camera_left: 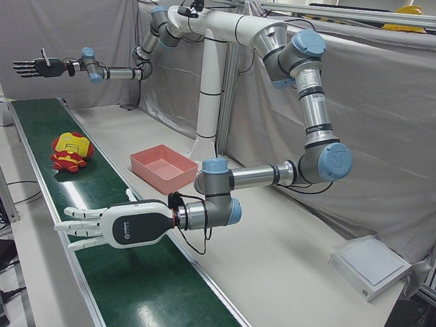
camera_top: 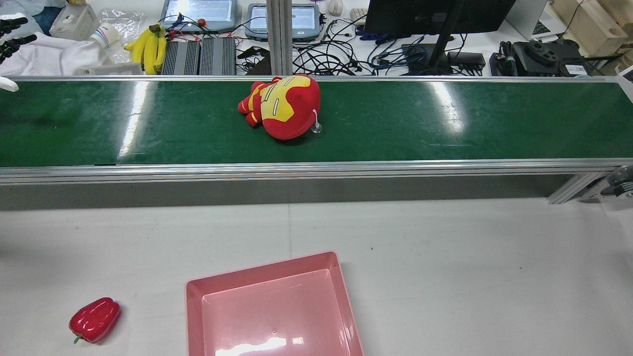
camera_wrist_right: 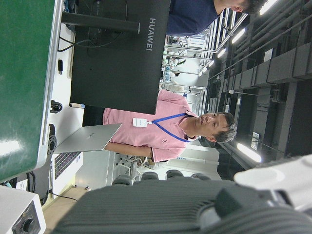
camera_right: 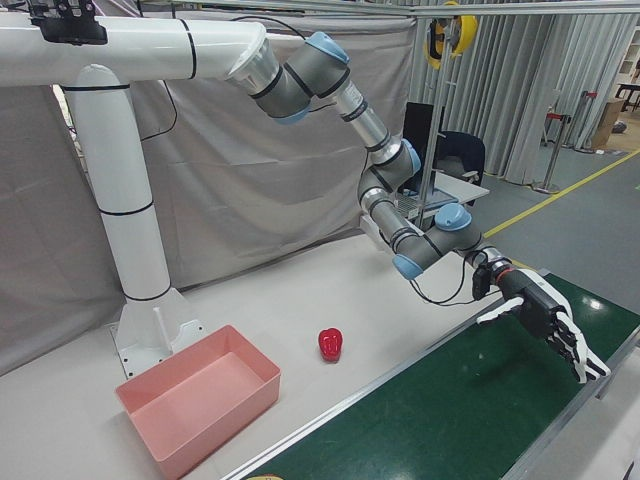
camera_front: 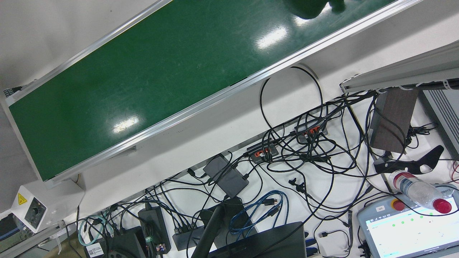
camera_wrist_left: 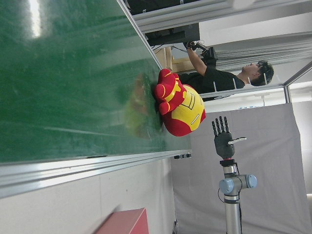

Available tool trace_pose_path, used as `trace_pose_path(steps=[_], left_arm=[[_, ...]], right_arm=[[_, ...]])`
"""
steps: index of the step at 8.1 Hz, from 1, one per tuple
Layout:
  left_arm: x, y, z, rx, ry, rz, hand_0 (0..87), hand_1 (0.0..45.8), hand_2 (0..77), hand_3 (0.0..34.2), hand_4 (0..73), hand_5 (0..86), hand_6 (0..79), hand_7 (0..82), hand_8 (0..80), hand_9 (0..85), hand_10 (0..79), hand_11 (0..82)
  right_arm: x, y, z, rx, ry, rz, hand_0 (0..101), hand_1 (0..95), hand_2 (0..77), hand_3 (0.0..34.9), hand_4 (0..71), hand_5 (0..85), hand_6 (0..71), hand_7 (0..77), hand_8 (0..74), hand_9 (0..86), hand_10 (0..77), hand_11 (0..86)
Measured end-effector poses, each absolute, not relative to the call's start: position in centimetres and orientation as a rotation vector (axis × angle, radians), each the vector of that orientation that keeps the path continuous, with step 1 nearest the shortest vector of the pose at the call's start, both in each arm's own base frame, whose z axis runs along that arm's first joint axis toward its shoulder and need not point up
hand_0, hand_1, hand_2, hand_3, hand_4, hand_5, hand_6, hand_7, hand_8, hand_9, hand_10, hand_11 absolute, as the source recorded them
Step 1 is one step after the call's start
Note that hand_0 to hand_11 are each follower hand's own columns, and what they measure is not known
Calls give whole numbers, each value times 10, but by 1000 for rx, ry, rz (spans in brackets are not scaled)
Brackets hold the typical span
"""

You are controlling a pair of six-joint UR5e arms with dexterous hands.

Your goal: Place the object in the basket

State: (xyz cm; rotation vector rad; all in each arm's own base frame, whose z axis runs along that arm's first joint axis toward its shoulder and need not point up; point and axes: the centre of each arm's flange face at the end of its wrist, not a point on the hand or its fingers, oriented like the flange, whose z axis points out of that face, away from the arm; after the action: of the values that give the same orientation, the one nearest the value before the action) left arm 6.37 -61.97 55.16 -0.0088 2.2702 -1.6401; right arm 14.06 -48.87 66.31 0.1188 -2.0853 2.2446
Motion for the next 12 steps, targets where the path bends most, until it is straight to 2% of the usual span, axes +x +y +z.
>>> trace_pose_path(steps=[12], left_arm=[[65,-618,535,-11,2298,-1613,682,218,5,0,104,202,44,38,93,153,0,0]], right_arm=[[140,-489,663,118,-2085,2244,1,0,5,0,0,0,0,5,0,0,0,0]])
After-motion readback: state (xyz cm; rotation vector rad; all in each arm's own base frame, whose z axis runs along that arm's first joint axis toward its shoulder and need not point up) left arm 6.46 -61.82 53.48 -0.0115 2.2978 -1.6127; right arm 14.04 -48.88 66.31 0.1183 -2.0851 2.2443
